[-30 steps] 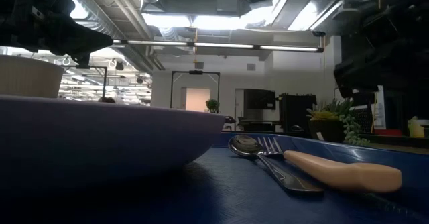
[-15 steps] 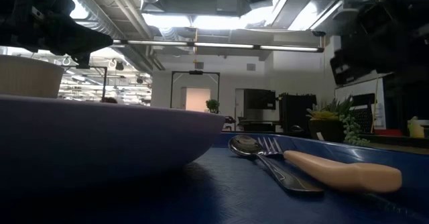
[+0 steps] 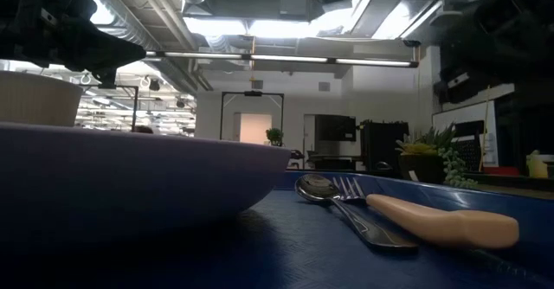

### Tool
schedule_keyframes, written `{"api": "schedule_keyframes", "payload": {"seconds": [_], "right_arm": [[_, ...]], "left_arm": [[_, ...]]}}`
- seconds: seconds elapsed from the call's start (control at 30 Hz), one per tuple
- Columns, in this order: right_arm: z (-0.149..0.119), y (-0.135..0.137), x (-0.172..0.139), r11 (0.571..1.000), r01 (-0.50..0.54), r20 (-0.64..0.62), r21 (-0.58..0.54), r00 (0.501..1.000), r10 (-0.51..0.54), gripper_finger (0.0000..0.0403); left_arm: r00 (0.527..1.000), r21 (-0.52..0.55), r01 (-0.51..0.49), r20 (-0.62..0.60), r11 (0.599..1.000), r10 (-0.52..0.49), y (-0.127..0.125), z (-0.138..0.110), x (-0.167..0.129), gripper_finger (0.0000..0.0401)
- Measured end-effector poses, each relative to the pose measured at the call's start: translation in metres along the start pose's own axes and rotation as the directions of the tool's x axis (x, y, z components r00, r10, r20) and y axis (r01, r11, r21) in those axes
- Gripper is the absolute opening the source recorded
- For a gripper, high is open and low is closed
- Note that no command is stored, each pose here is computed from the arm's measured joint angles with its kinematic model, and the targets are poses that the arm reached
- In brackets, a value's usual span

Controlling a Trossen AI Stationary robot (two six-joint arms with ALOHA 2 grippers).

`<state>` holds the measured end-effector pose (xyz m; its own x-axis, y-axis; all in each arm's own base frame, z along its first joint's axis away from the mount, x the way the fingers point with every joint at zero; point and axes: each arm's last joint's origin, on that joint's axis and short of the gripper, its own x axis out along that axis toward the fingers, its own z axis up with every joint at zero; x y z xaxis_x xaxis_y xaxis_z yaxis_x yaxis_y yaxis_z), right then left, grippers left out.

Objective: Pick and place plate/cup/fork/spoon on tray
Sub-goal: Return to Home Position

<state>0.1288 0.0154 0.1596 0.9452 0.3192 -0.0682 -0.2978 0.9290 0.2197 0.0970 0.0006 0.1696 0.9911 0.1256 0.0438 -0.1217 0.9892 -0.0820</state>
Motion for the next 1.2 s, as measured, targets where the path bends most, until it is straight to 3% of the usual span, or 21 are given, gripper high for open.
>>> {"api": "schedule_keyframes", "payload": {"seconds": [0.4, 0.87, 1.2], "right_arm": [[-0.009, 0.001, -0.02, 0.993, 0.115, -0.068, 0.016, 0.991, -0.114, 0.0065], [0.013, 0.008, -0.034, 0.996, 0.087, 0.207, -0.032, 0.975, -0.079, 0.0065], [0.006, 0.005, -0.033, 0.99, 0.139, 0.138, -0.016, 0.981, -0.136, 0.0065]], "left_arm": [[1.0, 0.0, 0.0, 0.0, 1.0, 0.0, 0.0, 0.0, 0.0, 0.0034], [1.0, 0.0, -0.001, 0.0, 1.0, 0.001, 0.0, 0.0, 0.0, 0.0034], [1.0, 0.0, -0.002, 0.0, 1.0, 0.002, 0.0, 0.0, 0.0, 0.0034]]}}
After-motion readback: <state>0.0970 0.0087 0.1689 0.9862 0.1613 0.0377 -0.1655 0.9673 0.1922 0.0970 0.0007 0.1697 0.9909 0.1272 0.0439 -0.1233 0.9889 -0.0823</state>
